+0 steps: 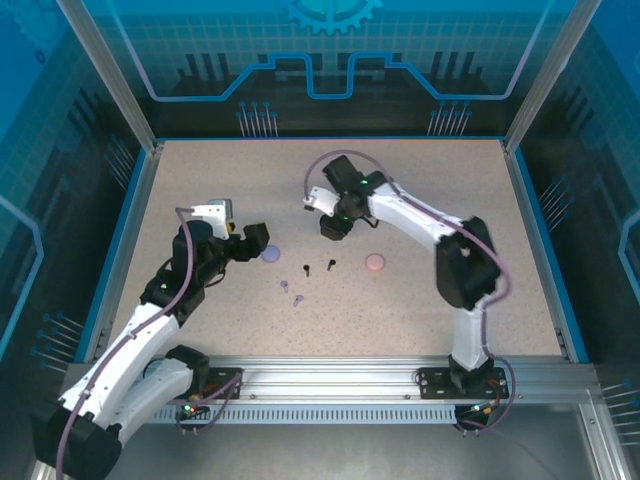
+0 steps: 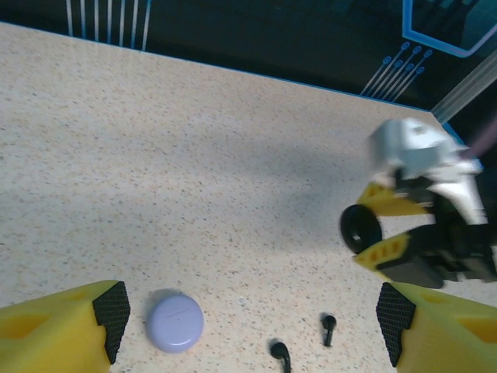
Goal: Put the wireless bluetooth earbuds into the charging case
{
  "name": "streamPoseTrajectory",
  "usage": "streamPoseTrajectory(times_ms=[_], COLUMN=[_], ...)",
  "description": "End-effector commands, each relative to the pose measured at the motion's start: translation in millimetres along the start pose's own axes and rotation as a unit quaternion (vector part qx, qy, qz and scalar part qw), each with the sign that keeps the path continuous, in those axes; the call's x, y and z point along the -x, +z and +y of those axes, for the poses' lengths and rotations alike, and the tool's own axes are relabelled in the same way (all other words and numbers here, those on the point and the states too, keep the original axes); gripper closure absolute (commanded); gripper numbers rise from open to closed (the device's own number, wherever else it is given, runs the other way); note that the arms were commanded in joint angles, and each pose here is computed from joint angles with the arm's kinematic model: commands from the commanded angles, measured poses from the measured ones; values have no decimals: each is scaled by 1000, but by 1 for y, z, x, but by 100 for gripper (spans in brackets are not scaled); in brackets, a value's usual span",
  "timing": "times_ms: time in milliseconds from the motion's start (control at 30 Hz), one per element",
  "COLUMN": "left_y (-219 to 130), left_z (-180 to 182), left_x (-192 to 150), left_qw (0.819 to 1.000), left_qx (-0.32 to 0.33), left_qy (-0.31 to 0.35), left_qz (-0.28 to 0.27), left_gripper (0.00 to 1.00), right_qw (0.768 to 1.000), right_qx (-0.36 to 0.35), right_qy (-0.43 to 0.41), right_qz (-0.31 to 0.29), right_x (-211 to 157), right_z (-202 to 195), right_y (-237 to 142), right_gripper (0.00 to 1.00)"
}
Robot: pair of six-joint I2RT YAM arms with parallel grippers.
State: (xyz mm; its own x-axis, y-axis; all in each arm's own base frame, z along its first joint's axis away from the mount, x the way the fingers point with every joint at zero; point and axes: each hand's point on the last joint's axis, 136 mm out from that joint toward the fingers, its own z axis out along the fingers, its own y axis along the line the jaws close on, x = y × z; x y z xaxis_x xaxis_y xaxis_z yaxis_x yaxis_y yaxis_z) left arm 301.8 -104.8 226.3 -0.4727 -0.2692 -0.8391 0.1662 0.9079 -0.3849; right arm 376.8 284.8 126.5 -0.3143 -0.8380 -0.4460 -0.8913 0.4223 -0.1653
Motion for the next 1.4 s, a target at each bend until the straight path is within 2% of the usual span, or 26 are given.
streamPoseTrajectory(times_ms=[0, 133, 300, 433, 533, 767, 1067, 1367], left_y=[3, 8, 4, -6, -12, -8, 7, 20], left_z=[-22, -59, -105, -137, -157, -180, -190, -190], left_x=[6, 7, 8, -3, -13, -27, -45, -60], left_qw=[998, 985, 952, 924, 910, 902, 899, 900], left_qx=[-61, -161, -284, -352, -380, -390, -380, -362], left_qy=[-27, -49, -77, -73, -62, -45, -39, -31], left_qz=[8, 37, 85, 128, 155, 180, 213, 239], left_gripper=[15, 17, 22, 21, 21, 22, 28, 39], right_qw=[994, 983, 969, 959, 957, 952, 949, 950], right_qx=[-18, -29, -41, -53, -56, -57, -60, -57], right_qy=[-11, -23, -41, -54, -62, -88, -96, -102], right_qz=[-108, -179, -239, -274, -277, -288, -294, -289], right_x=[18, 9, -4, -7, -16, -11, -5, 0], right_z=[7, 31, 55, 66, 75, 90, 94, 97], right_y=[-36, -70, -101, -123, -126, -135, -138, -137], right_gripper=[53, 53, 53, 53, 53, 53, 53, 53])
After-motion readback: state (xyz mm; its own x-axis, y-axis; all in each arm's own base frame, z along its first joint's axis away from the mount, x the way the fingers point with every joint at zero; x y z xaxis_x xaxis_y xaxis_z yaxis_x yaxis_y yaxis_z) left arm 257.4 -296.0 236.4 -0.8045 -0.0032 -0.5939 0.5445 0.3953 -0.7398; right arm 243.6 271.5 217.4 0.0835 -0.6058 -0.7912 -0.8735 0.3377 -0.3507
